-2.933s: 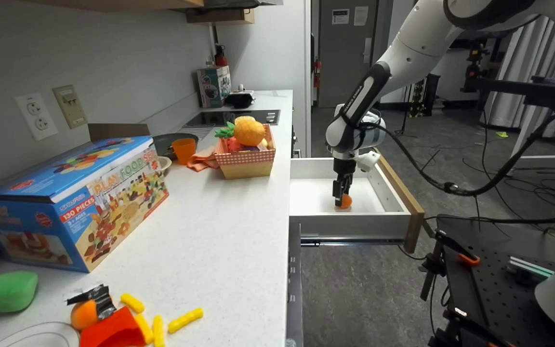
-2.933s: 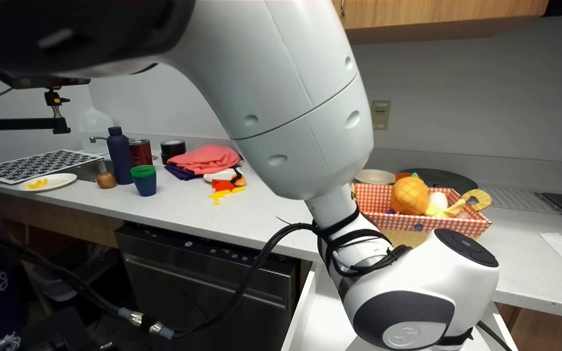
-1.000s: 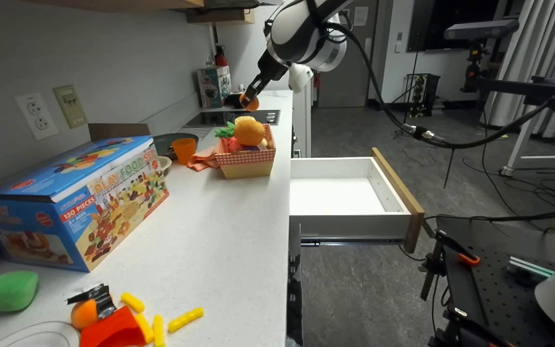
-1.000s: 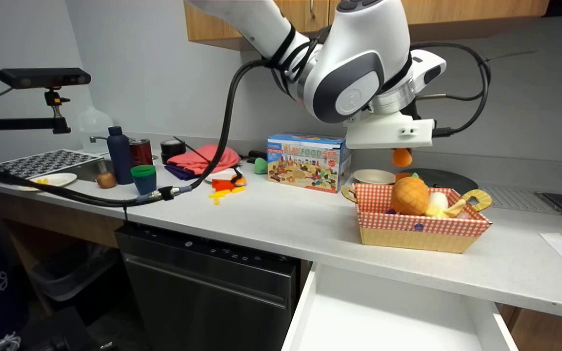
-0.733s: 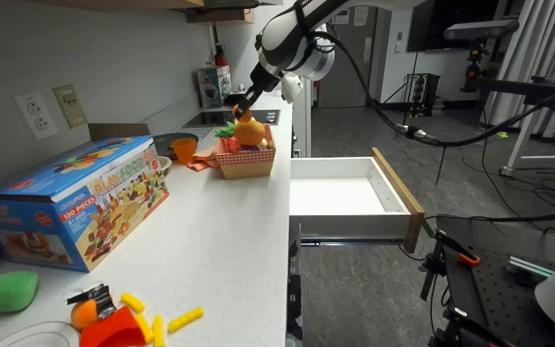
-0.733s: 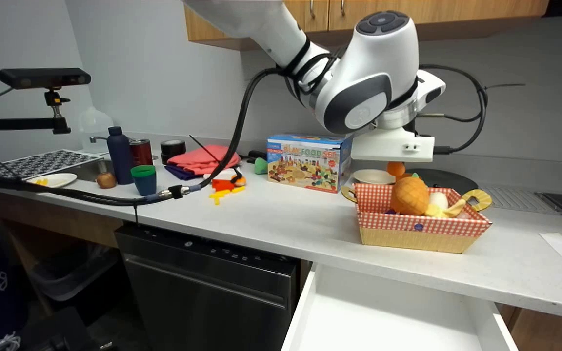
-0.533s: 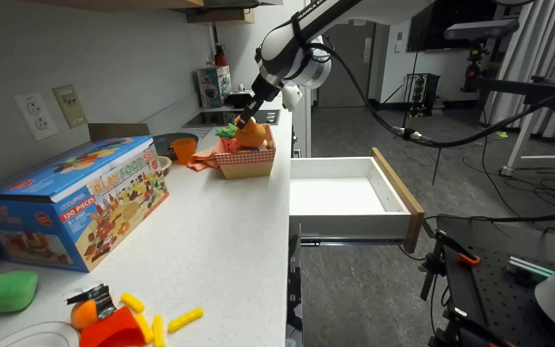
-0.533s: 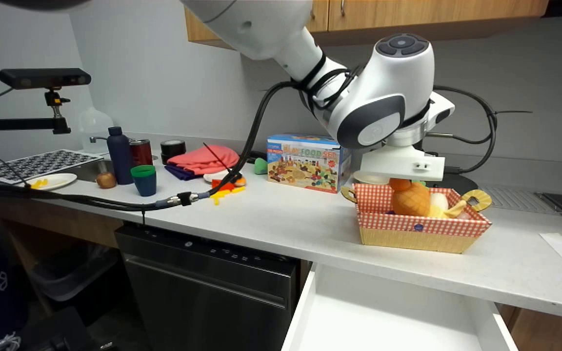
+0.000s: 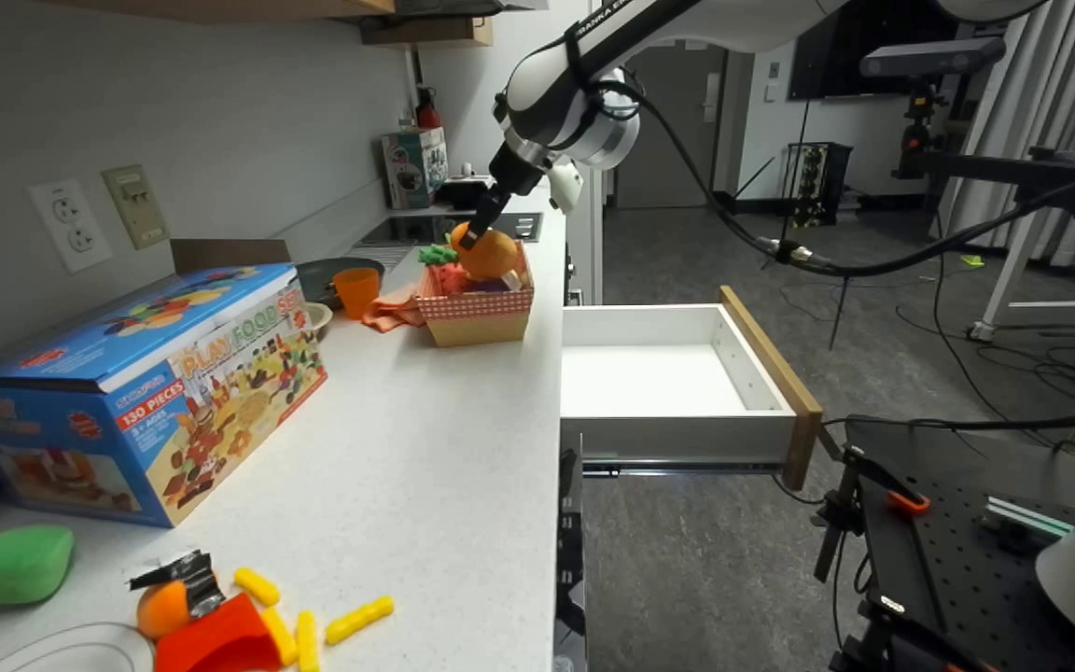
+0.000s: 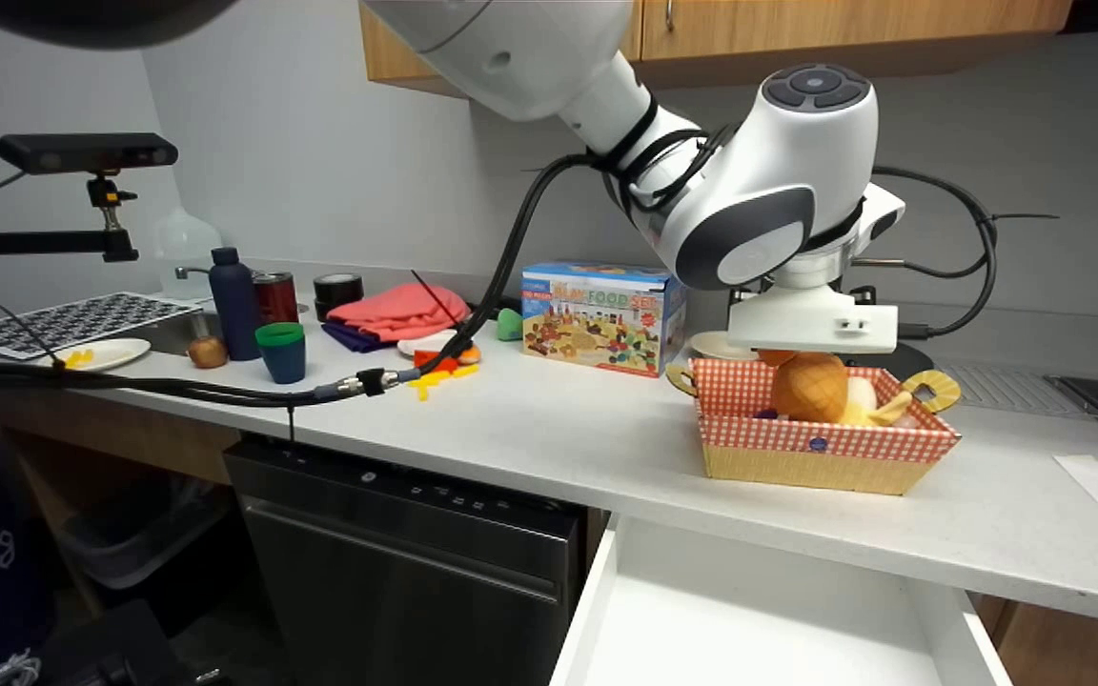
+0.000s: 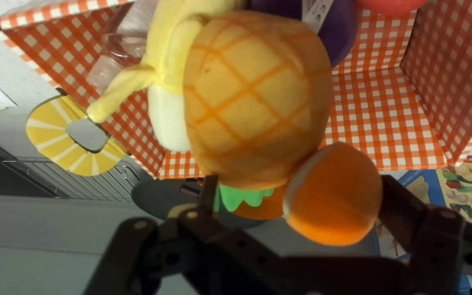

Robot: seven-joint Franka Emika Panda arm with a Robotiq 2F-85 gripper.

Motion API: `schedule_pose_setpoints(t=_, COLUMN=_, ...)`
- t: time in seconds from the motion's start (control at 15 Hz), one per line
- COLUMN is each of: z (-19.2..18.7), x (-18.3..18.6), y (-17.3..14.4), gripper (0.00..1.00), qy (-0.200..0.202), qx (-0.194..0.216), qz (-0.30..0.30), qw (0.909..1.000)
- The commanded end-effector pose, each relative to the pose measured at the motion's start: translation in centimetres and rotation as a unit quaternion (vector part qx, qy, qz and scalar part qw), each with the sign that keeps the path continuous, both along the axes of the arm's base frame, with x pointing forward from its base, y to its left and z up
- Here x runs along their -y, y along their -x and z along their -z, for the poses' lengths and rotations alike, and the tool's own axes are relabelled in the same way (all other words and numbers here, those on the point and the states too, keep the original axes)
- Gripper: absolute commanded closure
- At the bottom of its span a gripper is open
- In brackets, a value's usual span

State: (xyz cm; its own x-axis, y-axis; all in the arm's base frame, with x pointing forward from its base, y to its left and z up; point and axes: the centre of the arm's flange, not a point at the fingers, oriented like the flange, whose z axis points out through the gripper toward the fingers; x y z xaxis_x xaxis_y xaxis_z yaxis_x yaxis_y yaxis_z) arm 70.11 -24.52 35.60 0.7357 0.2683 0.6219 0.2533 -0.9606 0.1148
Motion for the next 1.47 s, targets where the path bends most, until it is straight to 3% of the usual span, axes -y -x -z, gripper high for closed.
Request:
schedule_pose_setpoints(t=0.0, z=-1.3, x=0.6, y=1.7, gripper=0.0, qy=0.002, qx=0.011, qz=-0.017, qw=0.9998)
schedule_pose_setpoints(t=0.73, z=-3.5, x=1.5, y=11.6, gripper=0.0, qy=0.033, qx=-0.028, qz=0.026, qw=0.9987)
schedule_pose_setpoints(t=0.87, z=-3.1, x=1.8, y=13.4, gripper=0.0, qy=0.041, qx=-0.055, qz=0.046, qw=0.9966)
schedule_pose_setpoints(t=1.13, z=0.2, x=3.7, y=17.8, gripper=0.0, qy=0.05, qx=-0.156, qz=0.095, qw=0.9819)
schedule_pose_setpoints(t=1.4, z=5.6, x=5.0, y=21.5, gripper=0.0, qy=0.039, qx=-0.27, qz=0.126, qw=0.9539)
